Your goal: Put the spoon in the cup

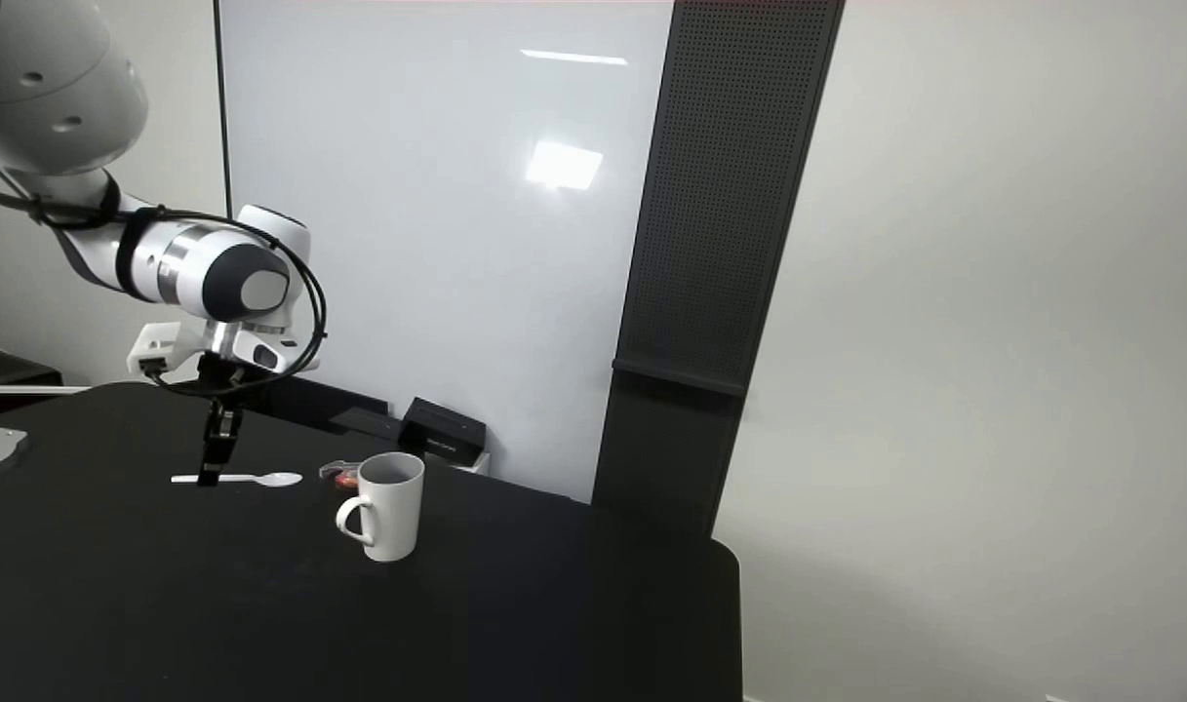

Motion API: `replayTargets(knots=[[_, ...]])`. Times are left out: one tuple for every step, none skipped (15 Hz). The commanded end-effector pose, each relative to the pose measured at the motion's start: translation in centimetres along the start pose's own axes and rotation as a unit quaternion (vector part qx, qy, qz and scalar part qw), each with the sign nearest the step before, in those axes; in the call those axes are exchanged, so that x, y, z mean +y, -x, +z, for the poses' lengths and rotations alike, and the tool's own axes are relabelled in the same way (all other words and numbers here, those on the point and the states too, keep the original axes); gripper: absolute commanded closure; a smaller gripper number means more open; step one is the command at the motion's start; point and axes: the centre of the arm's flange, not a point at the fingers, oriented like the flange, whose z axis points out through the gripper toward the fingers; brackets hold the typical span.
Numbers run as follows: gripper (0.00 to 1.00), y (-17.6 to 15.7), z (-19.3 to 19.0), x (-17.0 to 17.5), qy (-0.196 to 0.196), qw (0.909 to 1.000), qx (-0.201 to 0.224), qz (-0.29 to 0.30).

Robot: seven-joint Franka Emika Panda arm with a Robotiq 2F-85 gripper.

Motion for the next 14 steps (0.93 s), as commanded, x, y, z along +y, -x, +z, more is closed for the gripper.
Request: replayTargets(knots=[[0.95, -2.0, -3.8, 0.2, -0.029, 0.9979, -0.049, 0.029], [0.95, -2.6, -4.6, 0.4, -0.038, 0.9968, -0.061, 0.037], [0.95, -3.3, -5.5, 0.7, -0.048, 0.9952, -0.071, 0.046], [0.95, -3.8, -6.2, 0.9, -0.057, 0.9937, -0.080, 0.054], [0.95, -4.4, -6.8, 1.2, -0.068, 0.9917, -0.089, 0.063], [0.95, -4.9, -7.4, 1.4, -0.078, 0.9896, -0.099, 0.070], [0.95, -5.4, -7.9, 1.6, -0.086, 0.9874, -0.110, 0.076], [0.95, -6.0, -8.5, 1.9, -0.094, 0.9845, -0.124, 0.082], [0.95, -6.4, -8.9, 2.2, -0.099, 0.9822, -0.134, 0.086], [0.95, -6.9, -9.4, 2.5, -0.107, 0.9795, -0.143, 0.092], [0.95, -7.3, -9.7, 2.9, -0.113, 0.9773, -0.150, 0.099], [0.95, -7.8, -10.1, 3.2, -0.119, 0.9748, -0.156, 0.106], [0.95, -8.3, -10.4, 3.6, -0.126, 0.9724, -0.161, 0.112], [0.95, -8.8, -10.6, 3.9, -0.129, 0.9707, -0.165, 0.118]])
